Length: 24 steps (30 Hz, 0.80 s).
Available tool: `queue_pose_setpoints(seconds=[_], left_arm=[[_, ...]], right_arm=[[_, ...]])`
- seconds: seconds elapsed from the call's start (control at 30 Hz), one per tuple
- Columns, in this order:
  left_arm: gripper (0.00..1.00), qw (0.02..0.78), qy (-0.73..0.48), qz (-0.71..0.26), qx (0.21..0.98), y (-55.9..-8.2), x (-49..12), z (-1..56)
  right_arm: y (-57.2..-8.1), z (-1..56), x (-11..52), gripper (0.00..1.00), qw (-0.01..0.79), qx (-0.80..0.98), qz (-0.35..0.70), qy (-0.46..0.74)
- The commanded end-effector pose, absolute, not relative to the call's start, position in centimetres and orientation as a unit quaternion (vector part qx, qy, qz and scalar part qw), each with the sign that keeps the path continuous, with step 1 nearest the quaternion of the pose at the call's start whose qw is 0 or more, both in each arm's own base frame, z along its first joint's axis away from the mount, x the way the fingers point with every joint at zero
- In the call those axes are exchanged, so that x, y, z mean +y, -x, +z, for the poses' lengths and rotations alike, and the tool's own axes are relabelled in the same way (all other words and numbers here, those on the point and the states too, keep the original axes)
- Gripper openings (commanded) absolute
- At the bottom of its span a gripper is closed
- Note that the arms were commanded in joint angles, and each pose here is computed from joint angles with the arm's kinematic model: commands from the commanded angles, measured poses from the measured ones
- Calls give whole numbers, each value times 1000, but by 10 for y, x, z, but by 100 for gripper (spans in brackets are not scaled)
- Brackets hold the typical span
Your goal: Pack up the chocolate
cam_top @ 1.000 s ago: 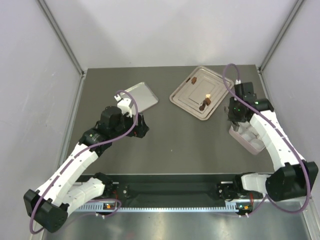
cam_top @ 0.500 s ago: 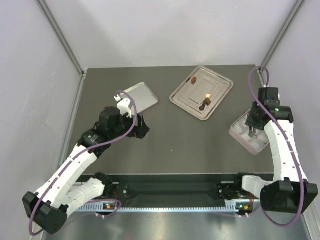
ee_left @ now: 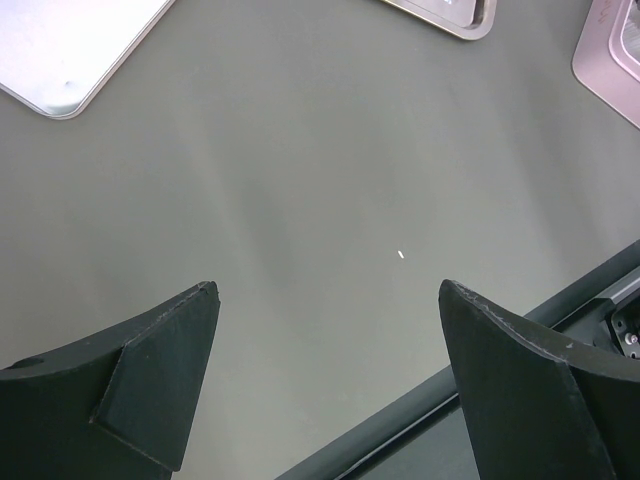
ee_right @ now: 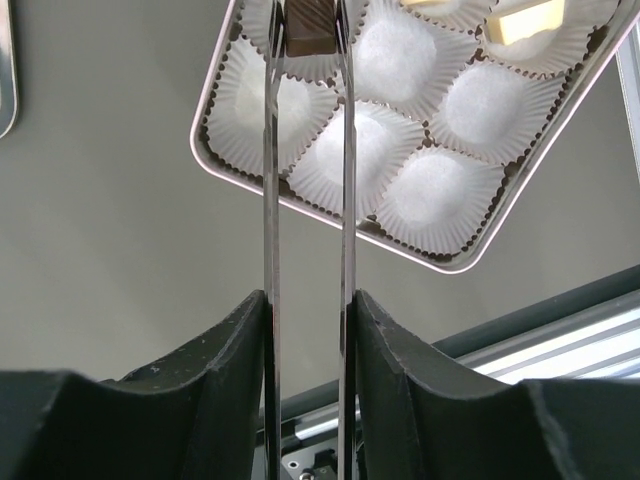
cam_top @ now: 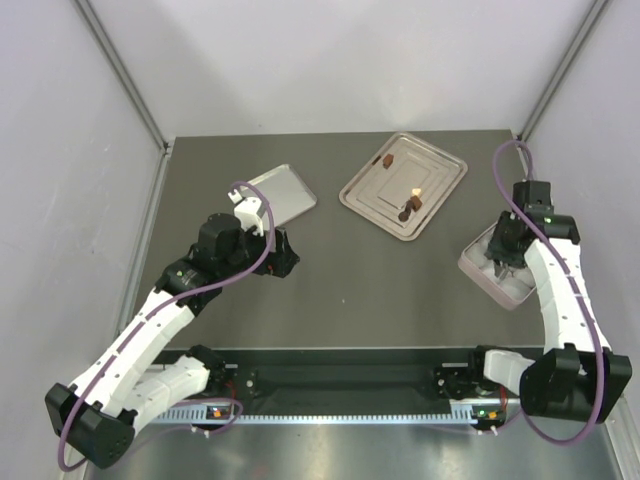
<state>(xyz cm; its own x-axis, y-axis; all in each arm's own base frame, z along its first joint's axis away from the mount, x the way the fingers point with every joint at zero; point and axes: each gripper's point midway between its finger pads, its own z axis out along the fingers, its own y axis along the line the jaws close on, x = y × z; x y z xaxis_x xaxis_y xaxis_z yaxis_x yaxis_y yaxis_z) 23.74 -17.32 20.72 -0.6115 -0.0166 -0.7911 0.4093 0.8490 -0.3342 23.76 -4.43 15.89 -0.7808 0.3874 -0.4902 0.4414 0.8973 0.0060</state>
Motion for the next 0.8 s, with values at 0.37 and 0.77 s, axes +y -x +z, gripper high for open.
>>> queue_pose_setpoints(seconds=[0.37,0.77], left_arm=[[96,441,-114,-252,854,-241,-175,217],[96,447,-108,-239,855,-244,-170,217]], right_arm=[[-265,197,-57,45,305,924,-67,-222],[-368,240,56,43,388,916,48,-89]])
